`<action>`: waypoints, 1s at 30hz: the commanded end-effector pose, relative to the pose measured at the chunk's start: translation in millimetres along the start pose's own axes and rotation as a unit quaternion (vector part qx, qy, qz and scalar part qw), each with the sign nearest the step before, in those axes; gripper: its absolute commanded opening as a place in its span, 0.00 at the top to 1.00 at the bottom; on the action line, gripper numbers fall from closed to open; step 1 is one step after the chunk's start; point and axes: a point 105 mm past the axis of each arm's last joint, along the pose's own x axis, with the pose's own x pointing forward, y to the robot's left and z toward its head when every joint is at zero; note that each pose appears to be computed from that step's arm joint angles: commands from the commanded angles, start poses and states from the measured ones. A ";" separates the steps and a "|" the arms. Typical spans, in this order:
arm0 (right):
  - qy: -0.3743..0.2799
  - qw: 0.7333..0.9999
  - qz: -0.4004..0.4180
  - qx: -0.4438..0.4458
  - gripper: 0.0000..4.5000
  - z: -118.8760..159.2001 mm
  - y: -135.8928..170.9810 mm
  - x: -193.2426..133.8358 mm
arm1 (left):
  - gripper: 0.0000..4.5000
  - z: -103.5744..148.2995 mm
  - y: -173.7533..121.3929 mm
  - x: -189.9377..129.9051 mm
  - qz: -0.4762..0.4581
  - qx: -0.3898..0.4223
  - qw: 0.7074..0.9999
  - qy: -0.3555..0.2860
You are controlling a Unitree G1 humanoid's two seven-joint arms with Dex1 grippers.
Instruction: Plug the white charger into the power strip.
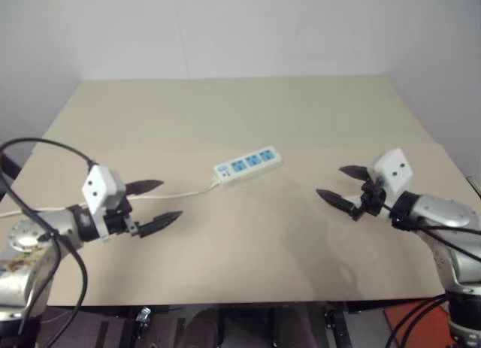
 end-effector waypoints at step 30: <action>-0.043 0.998 0.016 -0.039 0.01 26.5 -0.6 9.9 | 0.00 -0.5 64.0 93.1 0.055 0.047 0.997 -0.024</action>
